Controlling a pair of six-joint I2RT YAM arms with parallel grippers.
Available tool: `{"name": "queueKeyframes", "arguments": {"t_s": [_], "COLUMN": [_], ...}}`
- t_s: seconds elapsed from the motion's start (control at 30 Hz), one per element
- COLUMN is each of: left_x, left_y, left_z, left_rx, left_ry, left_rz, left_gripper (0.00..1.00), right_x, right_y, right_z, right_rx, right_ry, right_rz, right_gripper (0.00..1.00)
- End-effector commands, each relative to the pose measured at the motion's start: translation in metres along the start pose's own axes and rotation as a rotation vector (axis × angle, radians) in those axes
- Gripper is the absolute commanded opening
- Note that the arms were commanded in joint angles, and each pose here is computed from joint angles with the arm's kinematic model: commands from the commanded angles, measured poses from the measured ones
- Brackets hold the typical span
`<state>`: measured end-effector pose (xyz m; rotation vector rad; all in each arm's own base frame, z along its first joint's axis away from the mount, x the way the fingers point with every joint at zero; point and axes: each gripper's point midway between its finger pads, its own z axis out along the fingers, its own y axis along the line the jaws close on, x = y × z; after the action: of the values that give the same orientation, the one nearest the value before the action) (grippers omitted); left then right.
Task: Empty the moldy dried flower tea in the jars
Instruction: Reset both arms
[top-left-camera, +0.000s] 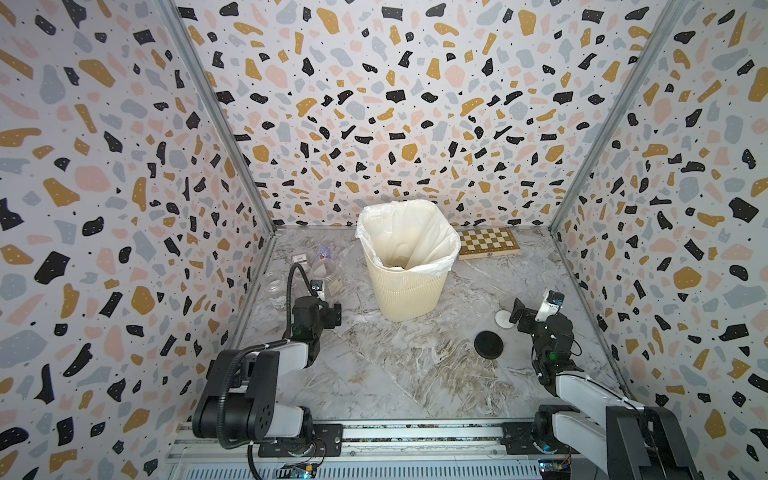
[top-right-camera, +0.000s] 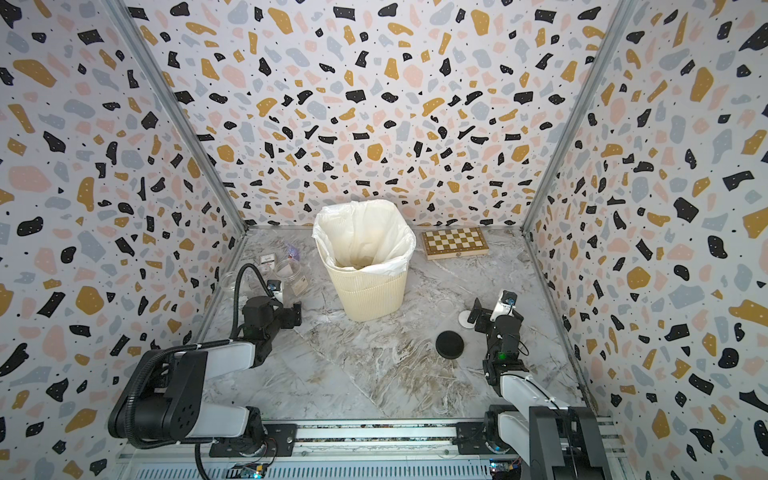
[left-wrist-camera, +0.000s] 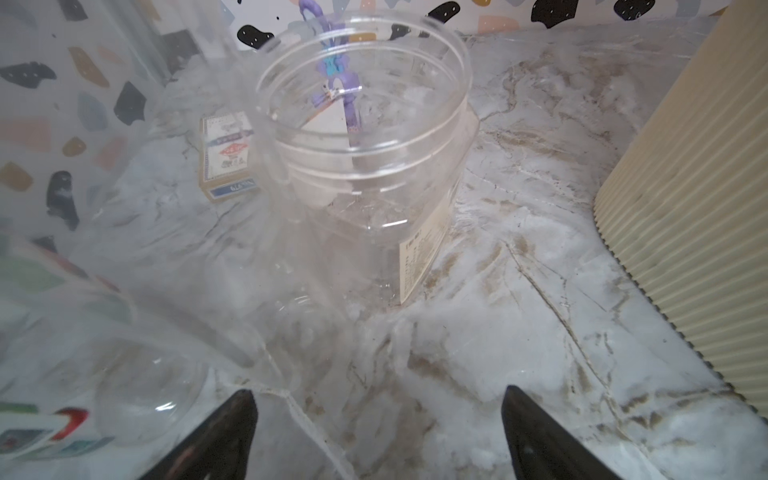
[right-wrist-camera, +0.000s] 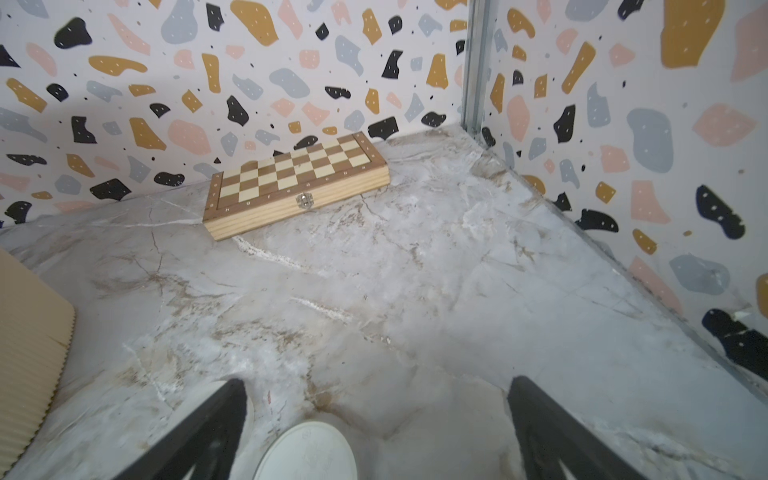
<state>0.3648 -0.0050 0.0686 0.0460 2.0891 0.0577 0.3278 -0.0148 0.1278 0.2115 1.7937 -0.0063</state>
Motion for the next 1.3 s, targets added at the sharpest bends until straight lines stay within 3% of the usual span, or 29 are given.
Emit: {"name": "queueKeyframes", "arguments": {"t_s": [0.0, 0.13, 0.53, 0.77, 0.83, 1.27], "left_x": [-0.031, -0.031, -0.030, -0.030, -0.030, -0.030], "left_y": [0.003, 0.005, 0.006, 0.006, 0.006, 0.006], "left_z": [-0.003, -0.002, -0.002, -0.002, -0.002, -0.003], "left_rx": [0.000, 0.012, 0.006, 0.006, 0.006, 0.003], "left_ry": [-0.134, -0.145, -0.132, -0.133, -0.132, -0.136], "left_rz": [-0.013, -0.026, -0.028, -0.027, -0.027, -0.028], "left_gripper": [0.92, 0.97, 0.99, 0.99, 0.99, 0.99], "right_x": [-0.028, -0.021, -0.023, -0.012, 0.006, 0.004], "right_y": [0.015, 0.029, 0.046, 0.028, 0.036, 0.040], "right_z": [0.000, -0.003, -0.019, 0.020, 0.039, 0.038], "right_rx": [-0.028, -0.066, -0.141, -0.153, -0.169, -0.148], "right_ry": [-0.128, -0.155, -0.227, -0.183, -0.042, -0.061], "right_rz": [-0.064, -0.138, -0.257, -0.162, -0.203, -0.225], "right_gripper": [0.99, 0.99, 0.99, 0.99, 0.99, 0.99]}}
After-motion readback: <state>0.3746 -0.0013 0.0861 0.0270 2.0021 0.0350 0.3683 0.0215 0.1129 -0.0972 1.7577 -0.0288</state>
